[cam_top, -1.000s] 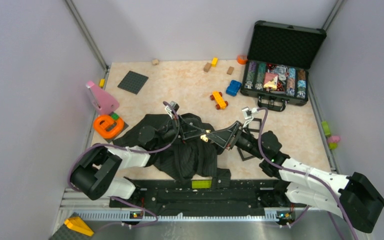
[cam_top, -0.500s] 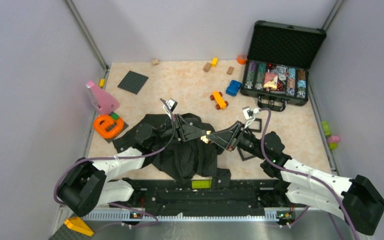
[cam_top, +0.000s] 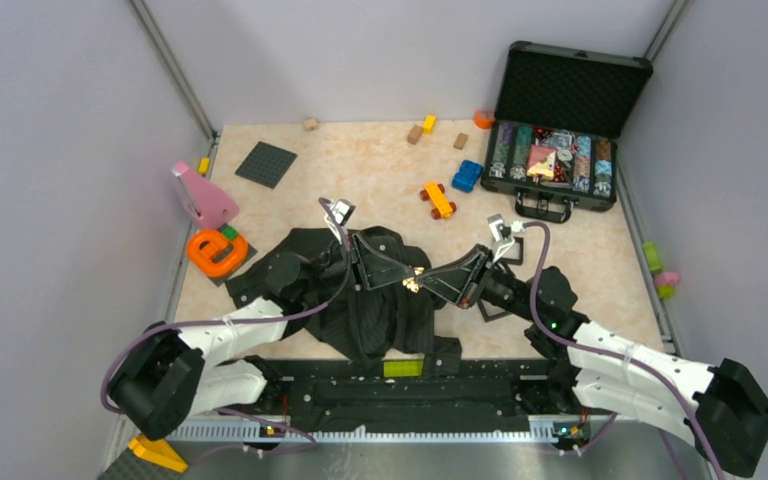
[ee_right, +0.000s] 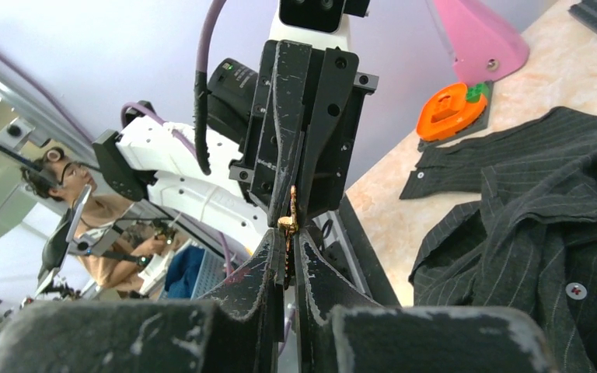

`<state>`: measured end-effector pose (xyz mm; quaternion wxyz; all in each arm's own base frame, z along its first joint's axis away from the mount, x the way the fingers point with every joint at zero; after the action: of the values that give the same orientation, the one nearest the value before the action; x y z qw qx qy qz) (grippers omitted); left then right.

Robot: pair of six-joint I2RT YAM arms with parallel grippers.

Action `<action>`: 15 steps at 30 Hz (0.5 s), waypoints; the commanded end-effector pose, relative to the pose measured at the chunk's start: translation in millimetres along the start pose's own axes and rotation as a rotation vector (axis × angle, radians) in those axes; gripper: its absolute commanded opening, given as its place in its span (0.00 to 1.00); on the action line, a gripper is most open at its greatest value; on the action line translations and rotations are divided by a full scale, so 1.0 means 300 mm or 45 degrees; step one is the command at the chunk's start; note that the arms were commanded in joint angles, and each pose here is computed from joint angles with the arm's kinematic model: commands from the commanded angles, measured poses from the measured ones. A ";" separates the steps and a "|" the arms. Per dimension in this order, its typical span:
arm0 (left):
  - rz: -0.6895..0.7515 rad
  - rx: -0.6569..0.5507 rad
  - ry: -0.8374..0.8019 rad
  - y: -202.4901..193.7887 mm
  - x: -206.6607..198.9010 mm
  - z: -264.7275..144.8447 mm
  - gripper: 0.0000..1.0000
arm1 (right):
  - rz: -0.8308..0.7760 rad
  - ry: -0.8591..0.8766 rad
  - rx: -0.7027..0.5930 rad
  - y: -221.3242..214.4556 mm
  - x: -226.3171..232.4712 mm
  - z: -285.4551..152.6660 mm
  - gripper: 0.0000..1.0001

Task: Remove the brooch from the garment
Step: Close the brooch.

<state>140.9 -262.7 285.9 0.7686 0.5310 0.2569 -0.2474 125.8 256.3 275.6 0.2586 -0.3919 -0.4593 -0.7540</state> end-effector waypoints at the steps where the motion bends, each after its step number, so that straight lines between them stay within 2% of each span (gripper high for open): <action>1: 0.198 -0.038 -0.093 0.050 -0.091 0.008 0.00 | -0.083 0.042 0.004 0.002 0.033 -0.009 0.03; 15: 0.192 -0.076 -0.045 0.056 -0.079 0.003 0.00 | -0.093 0.065 -0.001 -0.002 0.035 -0.019 0.13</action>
<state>135.6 -261.3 287.1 0.7729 0.5443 0.2416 -0.2190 120.0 254.8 277.7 0.2526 -0.3746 -0.4686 -0.7592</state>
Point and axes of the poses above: each gripper's point midway between its finger pads, its own z axis out along the fingers, its own x axis along the line the jaws close on, y = z × x, the point moved 4 cm from there along -z, back along the fingers, and after that the axes turned 14 degrees about z, right-handed, at the moved point
